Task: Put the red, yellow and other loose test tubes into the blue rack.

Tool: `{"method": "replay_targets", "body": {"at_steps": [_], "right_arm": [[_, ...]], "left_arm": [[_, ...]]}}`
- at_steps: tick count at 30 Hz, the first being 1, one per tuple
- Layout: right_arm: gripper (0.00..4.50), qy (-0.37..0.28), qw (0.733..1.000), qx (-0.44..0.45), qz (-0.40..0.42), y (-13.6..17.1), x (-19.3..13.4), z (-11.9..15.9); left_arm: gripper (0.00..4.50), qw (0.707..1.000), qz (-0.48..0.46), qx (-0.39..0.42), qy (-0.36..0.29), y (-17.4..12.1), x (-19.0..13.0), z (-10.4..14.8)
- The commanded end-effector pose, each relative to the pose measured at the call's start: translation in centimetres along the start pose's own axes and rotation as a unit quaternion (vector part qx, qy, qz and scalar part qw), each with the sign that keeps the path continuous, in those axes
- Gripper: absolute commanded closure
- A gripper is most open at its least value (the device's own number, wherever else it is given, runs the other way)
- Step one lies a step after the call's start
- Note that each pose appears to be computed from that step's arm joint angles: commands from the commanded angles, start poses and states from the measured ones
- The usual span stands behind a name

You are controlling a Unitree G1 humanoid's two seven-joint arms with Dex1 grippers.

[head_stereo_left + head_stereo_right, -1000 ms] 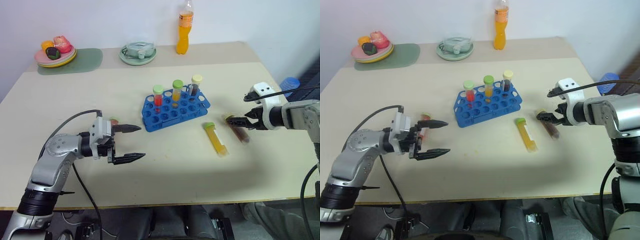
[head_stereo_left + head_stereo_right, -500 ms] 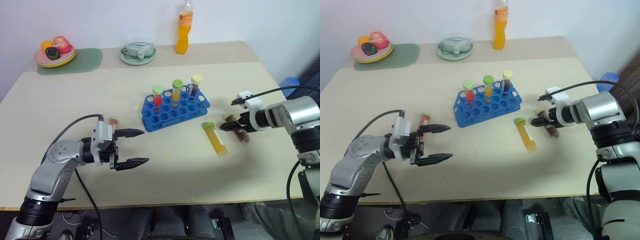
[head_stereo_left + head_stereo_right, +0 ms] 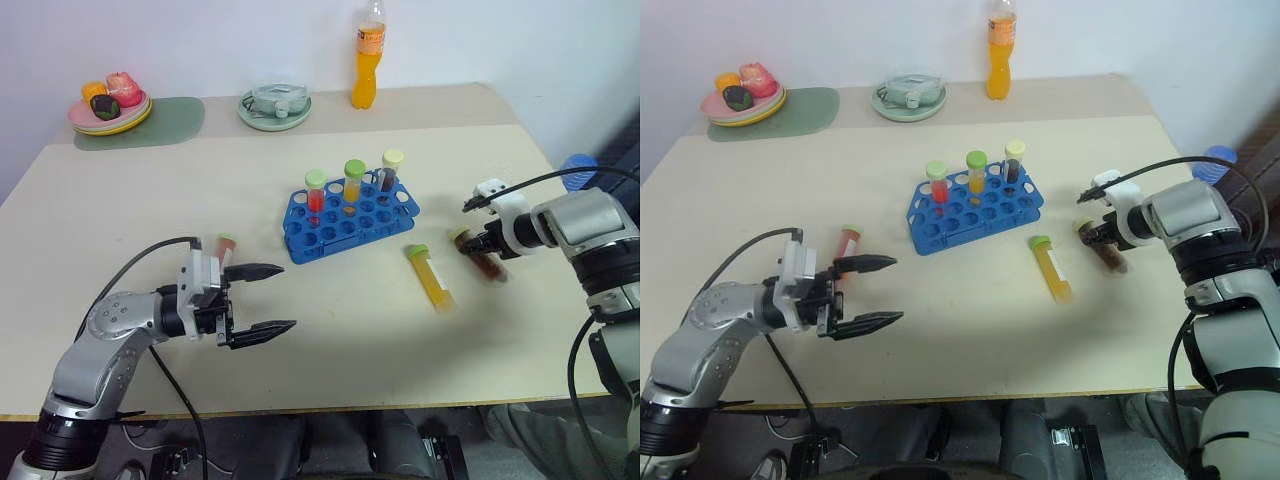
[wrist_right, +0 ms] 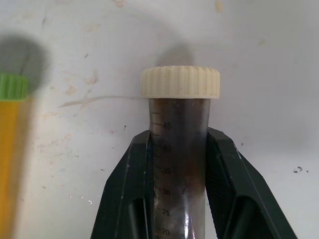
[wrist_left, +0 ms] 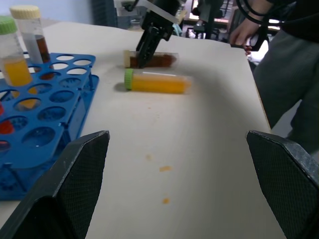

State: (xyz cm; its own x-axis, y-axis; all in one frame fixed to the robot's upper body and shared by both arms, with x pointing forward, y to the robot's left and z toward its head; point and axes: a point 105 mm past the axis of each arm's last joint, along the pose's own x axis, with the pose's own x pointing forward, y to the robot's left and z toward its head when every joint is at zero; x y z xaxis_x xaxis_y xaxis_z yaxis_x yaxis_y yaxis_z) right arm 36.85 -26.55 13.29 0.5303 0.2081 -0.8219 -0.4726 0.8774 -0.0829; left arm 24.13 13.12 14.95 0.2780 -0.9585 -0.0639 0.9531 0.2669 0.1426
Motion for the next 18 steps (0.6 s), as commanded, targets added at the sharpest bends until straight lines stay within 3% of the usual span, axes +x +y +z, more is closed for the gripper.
{"method": "replay_targets", "body": {"at_steps": [1, 4, 6, 8, 11, 18], "right_arm": [[3.72, -0.046, 0.997, -0.059, 0.034, 0.9, -1.2, 0.8], [3.72, -0.187, 0.97, -0.119, 0.102, 3.5, -3.9, 3.2], [3.72, -0.231, 0.952, -0.142, 0.144, 5.2, -5.4, 3.4], [3.72, -0.342, 0.914, -0.155, 0.151, 7.1, -6.7, 5.4], [3.72, -0.474, 0.856, -0.156, 0.133, 8.7, -7.7, 7.4], [3.72, -0.631, 0.77, -0.072, 0.049, 9.9, -7.4, 10.7]], "left_arm": [[0.0, 1.0, 0.005, 0.015, -0.007, 0.0, -0.3, 0.8], [0.0, 1.0, 0.019, 0.016, -0.008, 0.4, -0.5, 0.8], [0.0, 0.999, 0.034, 0.015, -0.012, 0.8, -0.6, 0.7], [0.0, 0.998, 0.06, 0.018, -0.022, 1.5, -0.5, 0.6], [0.0, 0.994, 0.101, 0.016, -0.048, 2.7, -0.3, 0.8], [0.0, 0.979, 0.163, -0.003, -0.123, 5.9, 0.5, 2.2]]}}
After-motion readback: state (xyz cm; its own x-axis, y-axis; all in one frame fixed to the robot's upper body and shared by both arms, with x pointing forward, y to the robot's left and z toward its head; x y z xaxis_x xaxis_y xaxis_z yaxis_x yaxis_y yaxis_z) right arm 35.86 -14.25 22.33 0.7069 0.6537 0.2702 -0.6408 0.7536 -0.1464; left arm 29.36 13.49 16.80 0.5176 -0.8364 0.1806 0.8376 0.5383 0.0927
